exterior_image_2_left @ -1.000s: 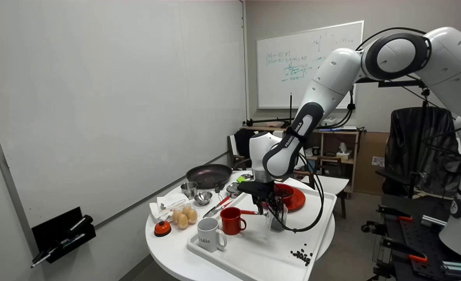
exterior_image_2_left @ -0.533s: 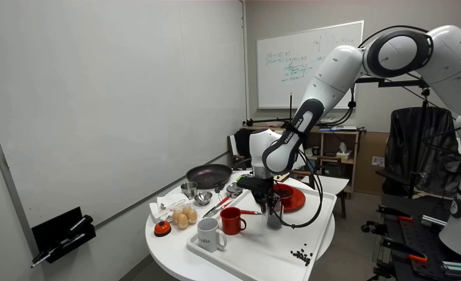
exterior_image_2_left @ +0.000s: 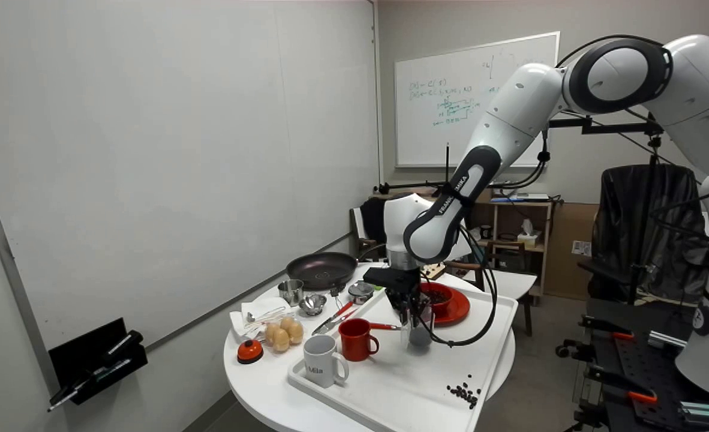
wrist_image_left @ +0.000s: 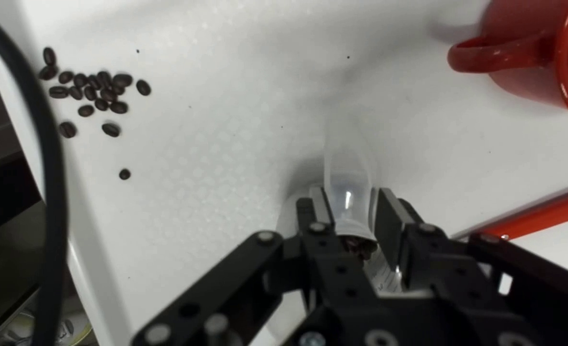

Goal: Pour the contents of the jug into the bowl

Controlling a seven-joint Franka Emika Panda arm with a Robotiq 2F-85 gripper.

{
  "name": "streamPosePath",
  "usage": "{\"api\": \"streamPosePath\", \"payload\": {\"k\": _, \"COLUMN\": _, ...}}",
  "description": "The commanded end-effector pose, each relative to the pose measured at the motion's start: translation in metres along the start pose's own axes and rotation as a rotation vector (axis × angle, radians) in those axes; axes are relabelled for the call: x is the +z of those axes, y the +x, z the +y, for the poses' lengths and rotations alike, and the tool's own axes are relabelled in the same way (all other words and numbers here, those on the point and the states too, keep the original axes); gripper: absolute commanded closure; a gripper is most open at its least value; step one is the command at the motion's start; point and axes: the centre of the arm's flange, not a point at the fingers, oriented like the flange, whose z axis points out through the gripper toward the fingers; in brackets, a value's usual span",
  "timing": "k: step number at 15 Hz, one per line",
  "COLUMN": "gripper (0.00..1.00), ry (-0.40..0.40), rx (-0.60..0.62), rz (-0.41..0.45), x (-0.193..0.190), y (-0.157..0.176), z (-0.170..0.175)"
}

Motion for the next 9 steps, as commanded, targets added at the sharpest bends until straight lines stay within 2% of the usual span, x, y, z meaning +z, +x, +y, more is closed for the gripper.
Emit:
{"api": "streamPosePath", "payload": {"k": 1, "gripper": 0.90, "ry": 0.022, "rx": -0.015, "rz": -0.056, "x": -0.043, "y": 0.012, "z": 0.018}}
{"api": "streamPosePath", "payload": {"k": 6, "gripper": 0.90, "ry": 0.026, "rx": 0.028, "rz": -0.066, "x": -0.067, "y": 0.048, "z": 0.010}}
{"api": "streamPosePath", "payload": {"k": 9, "gripper": 0.90, "ry": -0.003, "rx": -0.002, "rz": -0.059, "x": -0.067, "y": 0.075, "z": 0.002}}
